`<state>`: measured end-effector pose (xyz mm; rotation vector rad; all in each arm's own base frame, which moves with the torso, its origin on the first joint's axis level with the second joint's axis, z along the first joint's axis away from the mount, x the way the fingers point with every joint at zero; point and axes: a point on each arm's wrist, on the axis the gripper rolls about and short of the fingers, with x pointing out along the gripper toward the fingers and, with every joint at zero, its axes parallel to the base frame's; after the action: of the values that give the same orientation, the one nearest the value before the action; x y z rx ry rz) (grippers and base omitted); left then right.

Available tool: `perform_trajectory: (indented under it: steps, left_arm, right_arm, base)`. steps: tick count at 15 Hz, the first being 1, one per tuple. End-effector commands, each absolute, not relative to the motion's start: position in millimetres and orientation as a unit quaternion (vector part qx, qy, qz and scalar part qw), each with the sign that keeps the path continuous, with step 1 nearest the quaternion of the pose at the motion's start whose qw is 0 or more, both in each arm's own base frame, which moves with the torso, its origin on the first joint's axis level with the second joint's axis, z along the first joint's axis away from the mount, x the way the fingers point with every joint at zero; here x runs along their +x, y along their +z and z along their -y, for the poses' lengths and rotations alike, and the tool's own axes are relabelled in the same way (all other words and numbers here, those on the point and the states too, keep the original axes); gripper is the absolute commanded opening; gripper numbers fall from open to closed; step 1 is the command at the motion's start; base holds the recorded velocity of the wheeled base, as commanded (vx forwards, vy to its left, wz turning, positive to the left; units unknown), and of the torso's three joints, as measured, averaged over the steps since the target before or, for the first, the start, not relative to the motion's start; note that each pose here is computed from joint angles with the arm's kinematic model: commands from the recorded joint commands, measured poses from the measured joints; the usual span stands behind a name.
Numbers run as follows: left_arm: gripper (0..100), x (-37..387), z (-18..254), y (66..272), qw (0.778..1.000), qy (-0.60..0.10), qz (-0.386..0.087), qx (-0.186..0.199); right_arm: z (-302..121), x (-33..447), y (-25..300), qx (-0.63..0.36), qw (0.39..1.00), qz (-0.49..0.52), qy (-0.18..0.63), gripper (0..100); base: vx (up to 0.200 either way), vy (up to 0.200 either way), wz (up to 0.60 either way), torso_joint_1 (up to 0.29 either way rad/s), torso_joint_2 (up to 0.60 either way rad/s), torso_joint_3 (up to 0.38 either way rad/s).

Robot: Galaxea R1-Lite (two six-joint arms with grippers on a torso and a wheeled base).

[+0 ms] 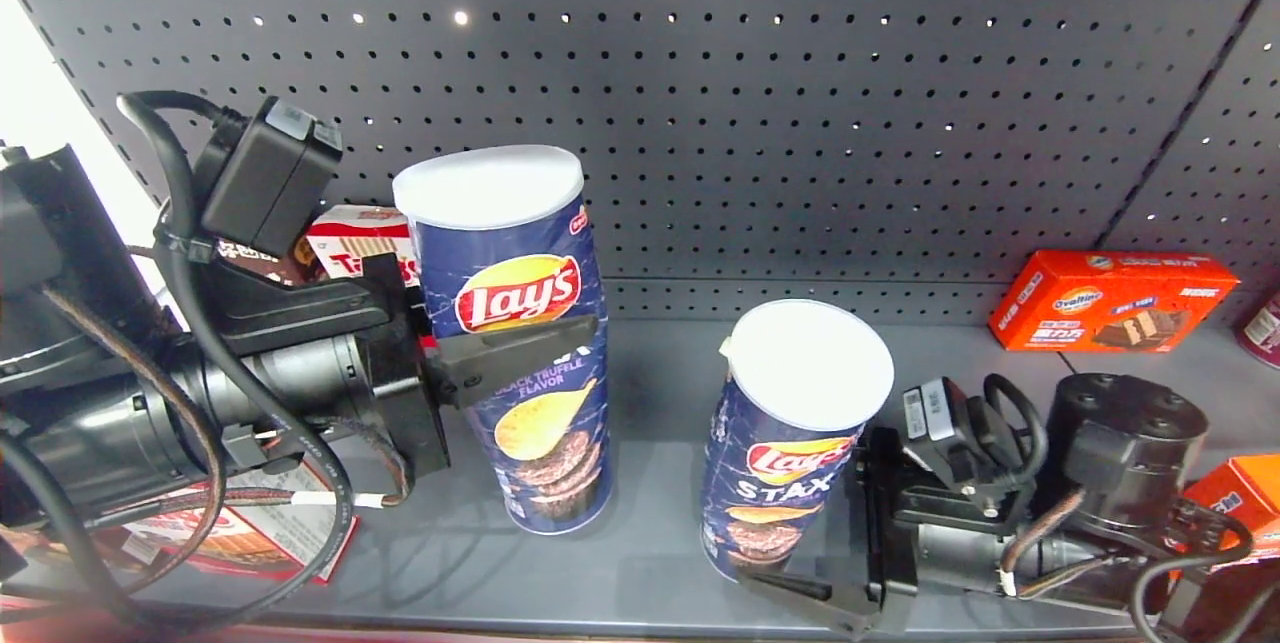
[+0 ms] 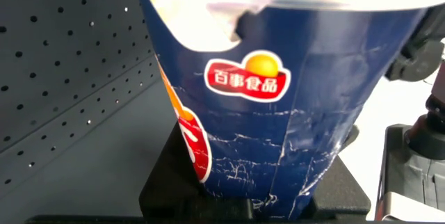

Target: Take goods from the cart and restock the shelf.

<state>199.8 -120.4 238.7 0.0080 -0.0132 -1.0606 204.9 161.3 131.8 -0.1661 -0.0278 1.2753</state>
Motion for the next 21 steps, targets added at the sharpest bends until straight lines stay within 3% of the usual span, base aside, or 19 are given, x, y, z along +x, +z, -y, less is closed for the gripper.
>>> perform_trajectory:
  steps: [1, 4, 10, 14, 17, 21]
  left_arm:
    - [0, 198.9, 120.1, 237.2, 0.862, -0.506, 0.005, 0.004]
    - [0, 198.1, 119.2, 233.7, 0.863, -0.505, -0.001, 0.004]
    - [0, 190.9, 115.7, 236.9, 0.864, -0.503, 0.008, 0.005]
    - [0, 187.7, 112.8, 237.6, 0.865, -0.501, 0.012, 0.006]
    - [0, 187.6, 113.1, 241.1, 0.865, -0.501, 0.032, 0.006]
    - [0, 185.2, 113.0, 237.3, 0.863, -0.505, 0.027, 0.007]
  right_arm:
    - [-130.3, 181.9, 152.4, -0.079, 0.816, 0.048, 0.570, 100]
    - [-89.6, 147.5, 167.7, -0.083, 0.841, 0.086, 0.527, 100]
    - [-20.1, 78.3, 204.5, -0.071, 0.944, 0.123, 0.299, 100]
    - [-6.2, 8.3, 165.9, -0.061, 0.984, 0.085, 0.143, 100]
    - [-2.5, -32.3, 125.7, -0.052, 0.994, 0.060, 0.081, 100]
    - [2.2, -32.0, 93.9, -0.031, 0.998, -0.001, -0.048, 100]
  base:
    - [0.000, 0.000, 0.00, 0.000, 0.00, 0.000]
    - [0.000, 0.000, 0.00, 0.000, 0.00, 0.000]
    - [0.000, 0.000, 0.00, 0.000, 0.00, 0.000]
    - [0.000, 0.000, 0.00, 0.000, 0.00, 0.000]
    - [0.000, 0.000, 0.00, 0.000, 0.00, 0.000]
    - [0.000, 0.000, 0.00, 0.000, 0.00, 0.000]
